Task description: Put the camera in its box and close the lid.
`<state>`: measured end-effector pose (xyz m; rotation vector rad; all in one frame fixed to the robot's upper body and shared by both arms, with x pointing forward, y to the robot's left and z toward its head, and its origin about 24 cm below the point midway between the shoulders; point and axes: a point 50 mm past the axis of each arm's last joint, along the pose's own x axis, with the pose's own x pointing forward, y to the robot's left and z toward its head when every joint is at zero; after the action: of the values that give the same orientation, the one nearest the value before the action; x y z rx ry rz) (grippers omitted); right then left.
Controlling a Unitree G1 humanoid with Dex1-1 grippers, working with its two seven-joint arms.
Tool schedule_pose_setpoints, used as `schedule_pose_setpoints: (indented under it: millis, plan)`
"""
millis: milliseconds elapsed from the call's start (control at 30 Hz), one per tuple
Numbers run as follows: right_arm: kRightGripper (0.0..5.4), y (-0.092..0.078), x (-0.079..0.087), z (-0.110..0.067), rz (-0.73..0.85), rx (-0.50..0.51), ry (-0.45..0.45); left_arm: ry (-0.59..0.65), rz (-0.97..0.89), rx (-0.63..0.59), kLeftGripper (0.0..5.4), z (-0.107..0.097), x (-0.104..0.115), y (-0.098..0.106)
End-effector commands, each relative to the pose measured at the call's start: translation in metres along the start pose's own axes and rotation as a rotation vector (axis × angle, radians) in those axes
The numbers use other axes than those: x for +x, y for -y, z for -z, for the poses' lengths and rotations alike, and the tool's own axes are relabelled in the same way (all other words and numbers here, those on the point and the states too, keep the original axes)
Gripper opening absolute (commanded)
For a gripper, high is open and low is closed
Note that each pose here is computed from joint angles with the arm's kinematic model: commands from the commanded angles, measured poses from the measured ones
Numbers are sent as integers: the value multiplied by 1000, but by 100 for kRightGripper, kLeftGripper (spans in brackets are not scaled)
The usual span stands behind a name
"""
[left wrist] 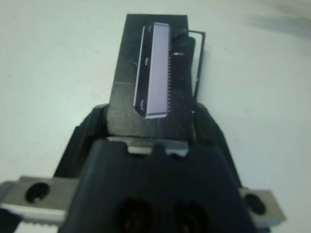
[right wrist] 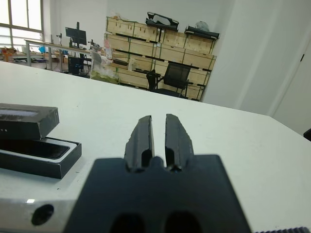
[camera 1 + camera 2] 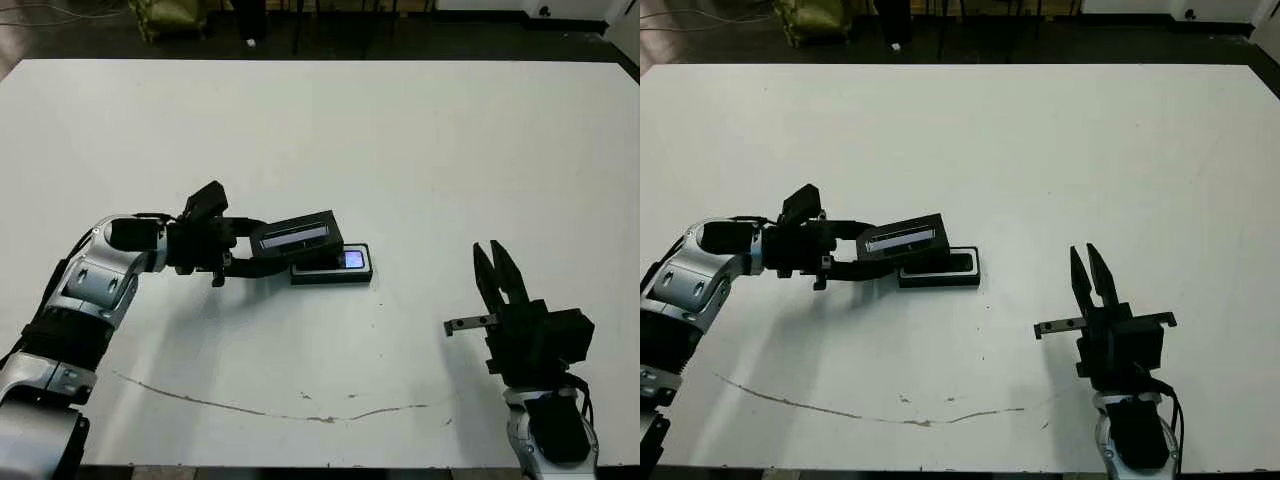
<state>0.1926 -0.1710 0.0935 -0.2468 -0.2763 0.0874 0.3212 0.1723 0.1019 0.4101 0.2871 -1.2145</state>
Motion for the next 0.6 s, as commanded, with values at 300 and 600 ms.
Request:
schedule_pose_setpoints:
  millis: [300,600]
  plan:
    - [0,0,-4,5,6,-1,-45,-89,69,23,235,6,5,-1]
    - [0,-1,-4,4,7,10,-52,-105,137,29,235,8,5,1]
